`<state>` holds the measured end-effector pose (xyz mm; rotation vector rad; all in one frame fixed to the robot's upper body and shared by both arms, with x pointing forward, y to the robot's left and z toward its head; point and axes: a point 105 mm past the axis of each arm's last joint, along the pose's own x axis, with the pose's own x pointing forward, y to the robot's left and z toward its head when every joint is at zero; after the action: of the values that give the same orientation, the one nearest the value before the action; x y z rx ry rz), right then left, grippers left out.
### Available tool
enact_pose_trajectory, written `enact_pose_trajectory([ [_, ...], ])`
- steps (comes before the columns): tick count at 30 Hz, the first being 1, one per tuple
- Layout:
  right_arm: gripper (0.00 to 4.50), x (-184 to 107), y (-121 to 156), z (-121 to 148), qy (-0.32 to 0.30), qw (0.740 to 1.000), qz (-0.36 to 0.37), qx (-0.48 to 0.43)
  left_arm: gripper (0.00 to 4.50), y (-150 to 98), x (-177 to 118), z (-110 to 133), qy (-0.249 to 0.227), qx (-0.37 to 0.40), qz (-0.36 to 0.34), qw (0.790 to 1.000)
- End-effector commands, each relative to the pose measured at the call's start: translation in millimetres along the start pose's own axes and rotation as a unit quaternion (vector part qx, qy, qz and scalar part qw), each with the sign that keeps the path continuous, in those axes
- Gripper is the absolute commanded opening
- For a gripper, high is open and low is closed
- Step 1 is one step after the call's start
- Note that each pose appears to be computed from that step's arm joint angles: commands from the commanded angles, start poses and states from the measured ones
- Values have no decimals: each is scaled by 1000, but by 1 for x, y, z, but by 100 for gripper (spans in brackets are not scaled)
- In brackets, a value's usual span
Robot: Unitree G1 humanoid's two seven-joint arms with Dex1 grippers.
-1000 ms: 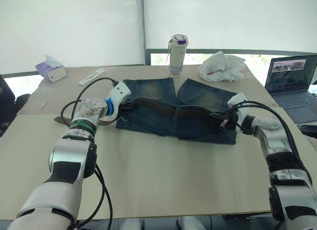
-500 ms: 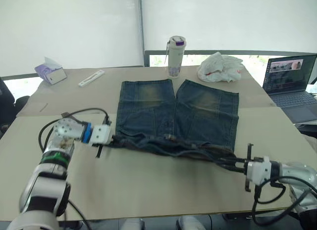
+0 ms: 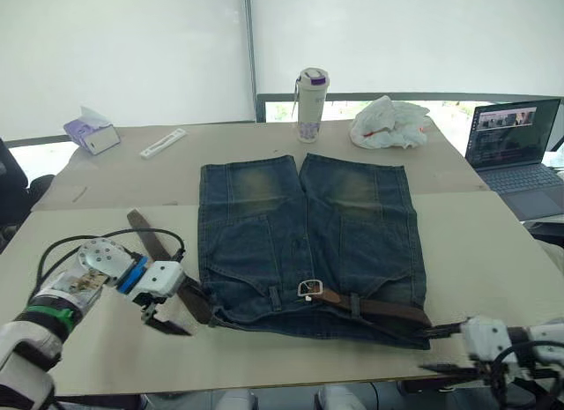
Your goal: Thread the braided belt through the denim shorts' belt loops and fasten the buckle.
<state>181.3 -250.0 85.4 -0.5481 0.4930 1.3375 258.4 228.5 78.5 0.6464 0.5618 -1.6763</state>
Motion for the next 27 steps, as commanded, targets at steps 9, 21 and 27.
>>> enact_pose_trajectory([
  [9,444,-29,-76,75,-113,980,-157,54,450,35,-36,62,-146,-13,71,987],
  [21,444,29,-148,42,12,975,-199,98,450,106,-37,102,-224,-61,240,943],
  [27,391,40,-151,19,87,971,-166,148,450,108,-17,74,-146,-57,268,951],
])
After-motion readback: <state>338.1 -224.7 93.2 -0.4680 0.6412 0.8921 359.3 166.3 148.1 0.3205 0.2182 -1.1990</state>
